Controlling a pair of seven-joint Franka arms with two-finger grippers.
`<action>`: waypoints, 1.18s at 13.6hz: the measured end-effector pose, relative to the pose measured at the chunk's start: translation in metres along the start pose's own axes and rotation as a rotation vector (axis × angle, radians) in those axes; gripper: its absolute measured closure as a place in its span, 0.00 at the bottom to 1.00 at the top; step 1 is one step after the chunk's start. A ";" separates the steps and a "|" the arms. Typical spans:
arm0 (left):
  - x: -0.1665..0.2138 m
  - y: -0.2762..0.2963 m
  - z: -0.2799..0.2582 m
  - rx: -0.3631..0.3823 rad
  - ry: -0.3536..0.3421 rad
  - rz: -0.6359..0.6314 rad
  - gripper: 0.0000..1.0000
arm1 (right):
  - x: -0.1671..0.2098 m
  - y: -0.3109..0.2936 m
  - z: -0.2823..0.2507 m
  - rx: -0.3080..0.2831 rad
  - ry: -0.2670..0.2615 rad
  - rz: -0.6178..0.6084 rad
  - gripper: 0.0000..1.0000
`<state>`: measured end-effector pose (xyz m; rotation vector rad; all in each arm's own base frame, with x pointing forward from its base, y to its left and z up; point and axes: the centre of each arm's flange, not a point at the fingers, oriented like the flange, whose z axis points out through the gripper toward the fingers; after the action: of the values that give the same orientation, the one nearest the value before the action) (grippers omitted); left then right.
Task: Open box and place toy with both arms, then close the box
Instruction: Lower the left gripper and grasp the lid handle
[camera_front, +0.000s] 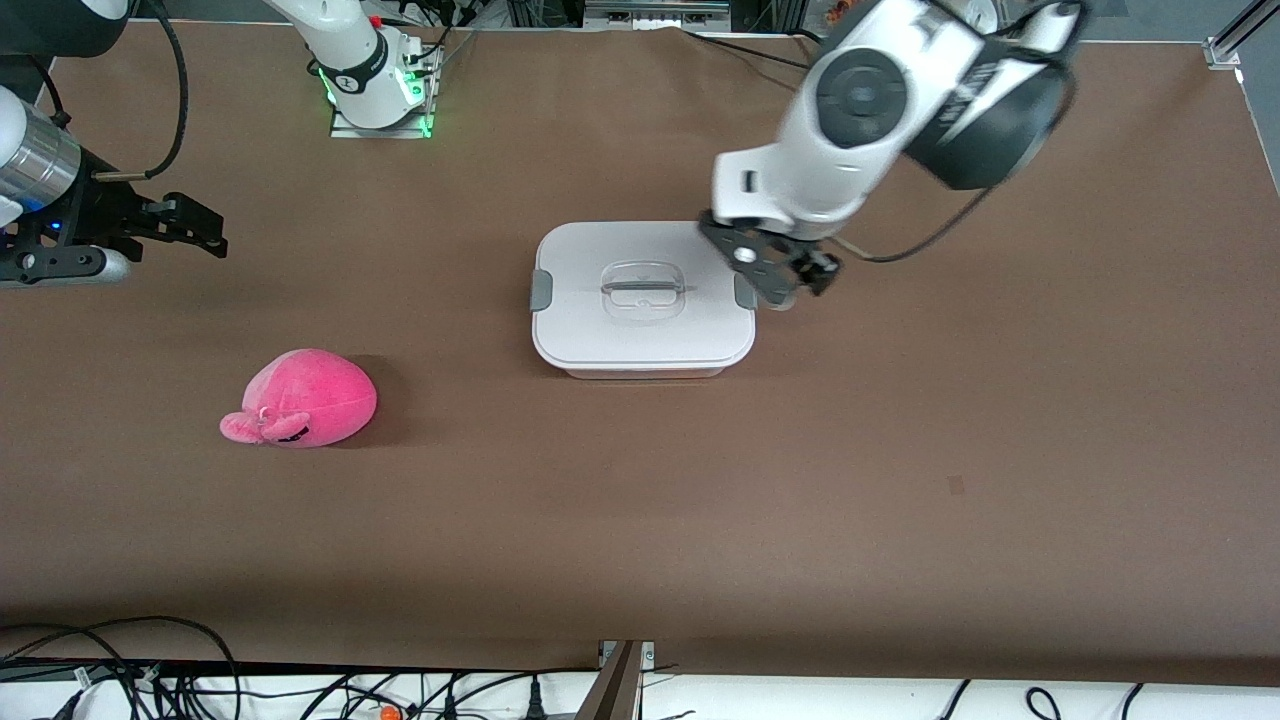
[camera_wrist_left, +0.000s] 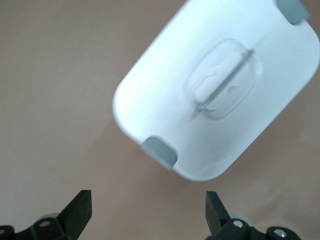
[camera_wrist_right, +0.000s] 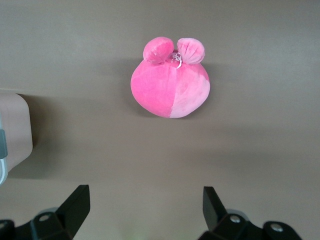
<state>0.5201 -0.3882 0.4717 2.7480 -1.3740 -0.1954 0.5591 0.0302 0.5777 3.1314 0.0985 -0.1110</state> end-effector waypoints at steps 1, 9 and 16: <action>0.017 0.013 0.016 0.014 0.016 0.091 0.00 | 0.000 0.000 0.000 0.000 0.000 -0.001 0.00; 0.073 0.076 0.092 0.189 0.004 0.396 0.00 | 0.000 -0.002 -0.001 0.000 0.002 -0.004 0.00; 0.094 0.113 0.136 0.218 0.027 0.475 0.00 | 0.000 -0.002 -0.001 0.000 0.002 -0.004 0.00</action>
<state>0.4674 -0.5316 0.3420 2.4627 -2.0919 0.0203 0.5592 0.0326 0.5787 3.1312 0.1054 -0.1074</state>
